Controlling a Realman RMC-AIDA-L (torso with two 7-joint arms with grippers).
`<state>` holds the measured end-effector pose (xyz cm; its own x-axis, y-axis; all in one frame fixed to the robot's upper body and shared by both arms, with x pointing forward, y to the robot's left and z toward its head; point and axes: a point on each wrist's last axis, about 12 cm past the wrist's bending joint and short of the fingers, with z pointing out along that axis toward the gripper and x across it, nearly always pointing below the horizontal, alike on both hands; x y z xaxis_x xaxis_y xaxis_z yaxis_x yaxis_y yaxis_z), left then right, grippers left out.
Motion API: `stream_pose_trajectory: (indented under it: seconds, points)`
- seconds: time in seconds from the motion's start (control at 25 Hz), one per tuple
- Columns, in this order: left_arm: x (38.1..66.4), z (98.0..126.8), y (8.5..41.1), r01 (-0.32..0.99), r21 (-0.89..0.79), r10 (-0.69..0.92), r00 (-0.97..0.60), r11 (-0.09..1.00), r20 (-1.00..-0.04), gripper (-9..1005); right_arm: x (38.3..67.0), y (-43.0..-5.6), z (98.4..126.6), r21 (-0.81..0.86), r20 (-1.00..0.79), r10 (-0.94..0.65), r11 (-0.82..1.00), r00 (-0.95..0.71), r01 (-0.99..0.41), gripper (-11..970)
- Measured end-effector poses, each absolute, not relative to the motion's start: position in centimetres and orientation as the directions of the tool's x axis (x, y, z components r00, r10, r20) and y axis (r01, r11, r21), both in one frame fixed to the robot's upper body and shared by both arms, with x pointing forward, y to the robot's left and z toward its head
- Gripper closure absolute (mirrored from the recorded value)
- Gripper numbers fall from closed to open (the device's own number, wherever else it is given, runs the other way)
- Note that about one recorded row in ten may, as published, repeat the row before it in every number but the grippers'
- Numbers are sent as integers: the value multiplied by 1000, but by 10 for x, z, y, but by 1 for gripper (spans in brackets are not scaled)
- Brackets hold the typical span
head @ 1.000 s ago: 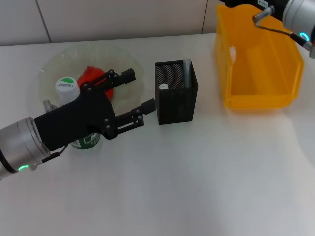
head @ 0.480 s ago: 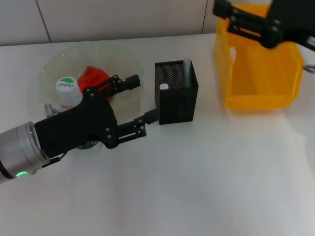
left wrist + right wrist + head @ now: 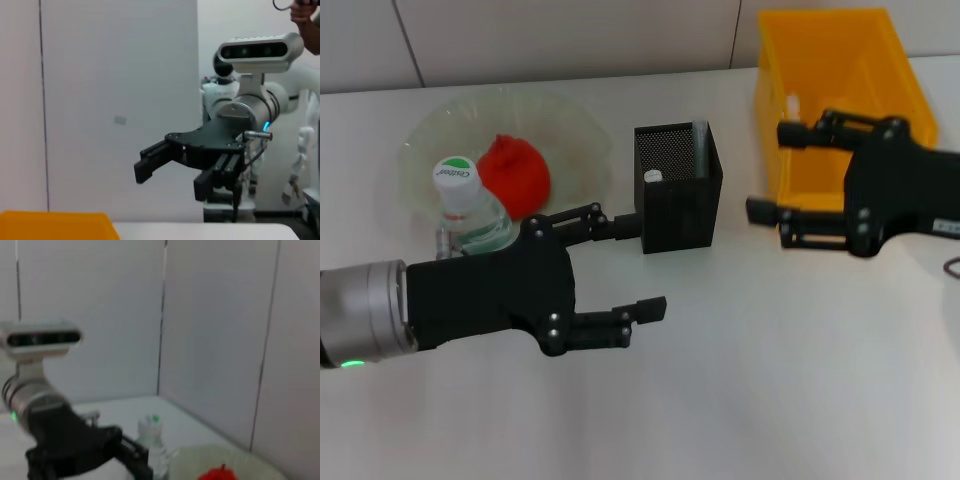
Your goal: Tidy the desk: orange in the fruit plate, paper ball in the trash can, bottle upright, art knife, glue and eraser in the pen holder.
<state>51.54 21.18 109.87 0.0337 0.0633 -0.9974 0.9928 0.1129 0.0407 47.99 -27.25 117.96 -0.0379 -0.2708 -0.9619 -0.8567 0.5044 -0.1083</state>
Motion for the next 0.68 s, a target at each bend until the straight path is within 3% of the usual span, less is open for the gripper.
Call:
stream_pose_trajectory:
  seconds: [0.4,0.68]
  points:
    - [527,1118,226,991,39,161,18,129,-987,210,479,-256,1168,-105,-896,-438,366,-71,-925,165]
    - [526,1120,228,995,49,209,30,86,-977,210,482,-254,1161,-88,-877,-470,352,-95,-932,165]
